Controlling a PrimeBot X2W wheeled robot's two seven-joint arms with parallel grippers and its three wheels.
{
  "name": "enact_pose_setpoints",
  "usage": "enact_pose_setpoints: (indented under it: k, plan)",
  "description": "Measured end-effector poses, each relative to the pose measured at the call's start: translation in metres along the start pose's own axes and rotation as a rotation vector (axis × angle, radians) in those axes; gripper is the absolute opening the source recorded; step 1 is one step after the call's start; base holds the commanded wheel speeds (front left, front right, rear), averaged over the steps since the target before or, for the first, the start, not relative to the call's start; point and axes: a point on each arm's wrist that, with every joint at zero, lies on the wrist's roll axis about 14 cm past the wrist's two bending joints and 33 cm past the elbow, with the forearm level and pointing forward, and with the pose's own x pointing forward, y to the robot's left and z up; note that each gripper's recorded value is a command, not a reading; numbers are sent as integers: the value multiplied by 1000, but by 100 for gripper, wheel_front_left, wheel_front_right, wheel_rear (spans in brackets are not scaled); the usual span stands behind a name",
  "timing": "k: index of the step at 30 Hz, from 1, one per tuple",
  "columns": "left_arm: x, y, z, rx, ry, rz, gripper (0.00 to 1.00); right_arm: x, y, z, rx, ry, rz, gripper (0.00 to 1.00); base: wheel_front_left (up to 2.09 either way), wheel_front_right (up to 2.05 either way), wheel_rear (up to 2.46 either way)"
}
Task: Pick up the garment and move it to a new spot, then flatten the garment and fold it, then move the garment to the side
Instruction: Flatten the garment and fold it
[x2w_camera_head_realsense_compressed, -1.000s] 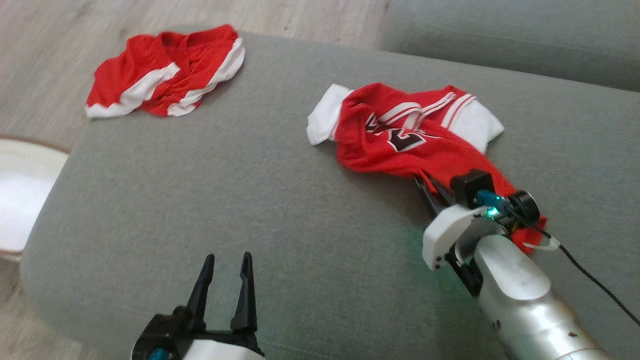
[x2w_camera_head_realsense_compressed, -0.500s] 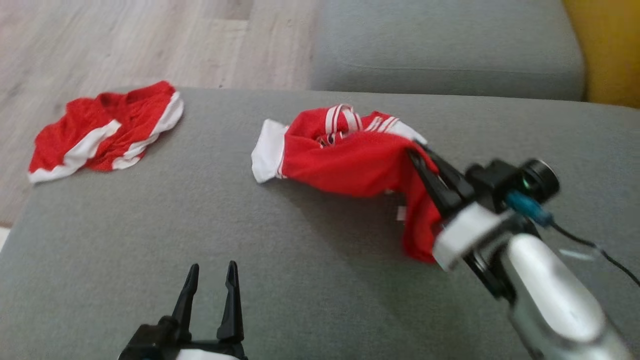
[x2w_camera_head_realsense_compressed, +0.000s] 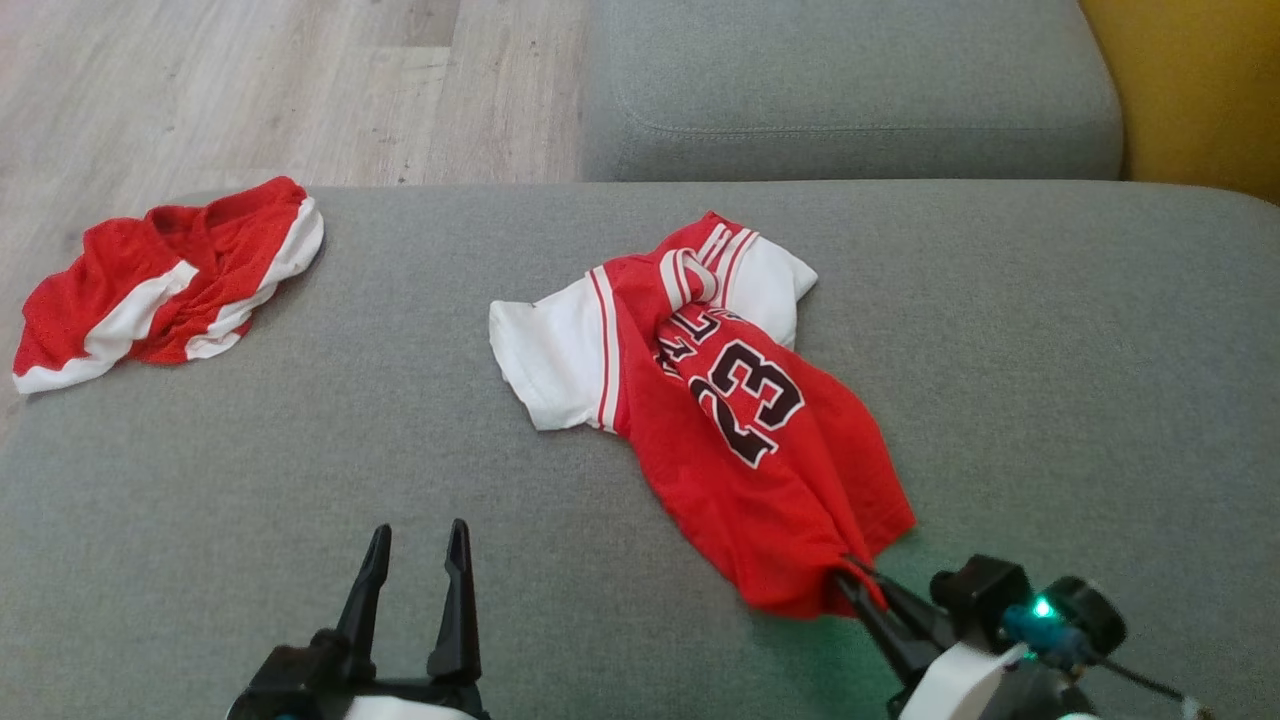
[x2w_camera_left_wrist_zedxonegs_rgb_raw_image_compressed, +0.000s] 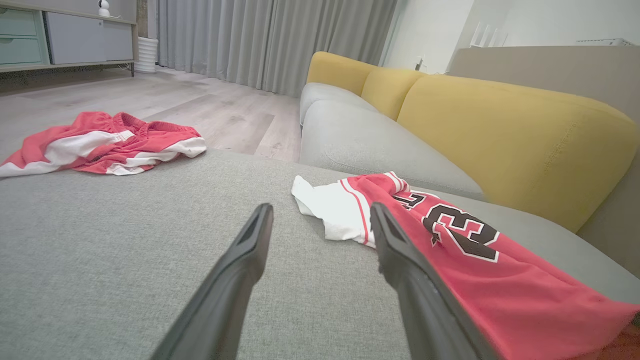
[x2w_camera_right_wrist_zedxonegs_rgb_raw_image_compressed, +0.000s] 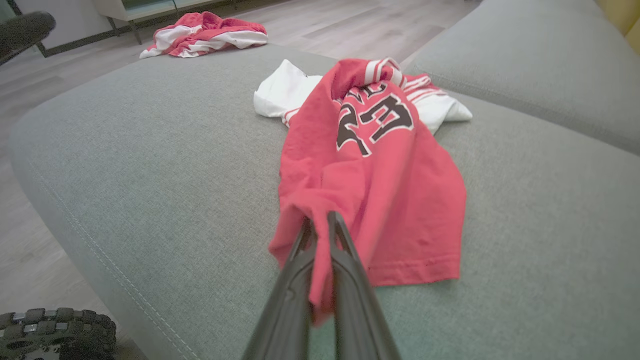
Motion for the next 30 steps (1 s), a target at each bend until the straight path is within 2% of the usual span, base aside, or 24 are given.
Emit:
enact_pose_setpoints:
  k: [1, 4, 8, 12, 17, 20, 24, 30]
  plan:
    - [0, 0, 0, 1, 1, 0, 100, 1, 4, -7, 18, 7, 2, 100, 0, 0, 0]
    - [0, 1, 0, -1, 1, 1, 100, 5, 11, -14, 62, -1, 3, 100, 0, 0, 0]
    - [-1, 1, 1, 5, 1, -6, 100, 6, 8, -6, 104, -65, -33, 100, 0, 0, 0]
    - [-2, -1, 4, 9, -7, -12, 100, 0, -13, 15, 95, -155, -110, 100, 0, 0, 0]
    - [-8, -2, 2, 11, -6, -12, 100, -15, -55, 38, 74, -239, -266, 100, 0, 0, 0]
    - [-10, -1, 1, 9, 1, -6, 100, -11, -69, 26, 85, -200, -309, 100, 0, 0, 0]
    - [-13, 5, -3, 4, 16, 16, 100, 7, -82, 5, 33, -96, -320, 100, 0, 0, 0]
    - [-20, 22, -9, -2, 40, 83, 100, 40, -89, -34, 25, 69, -286, 100, 0, 0, 0]
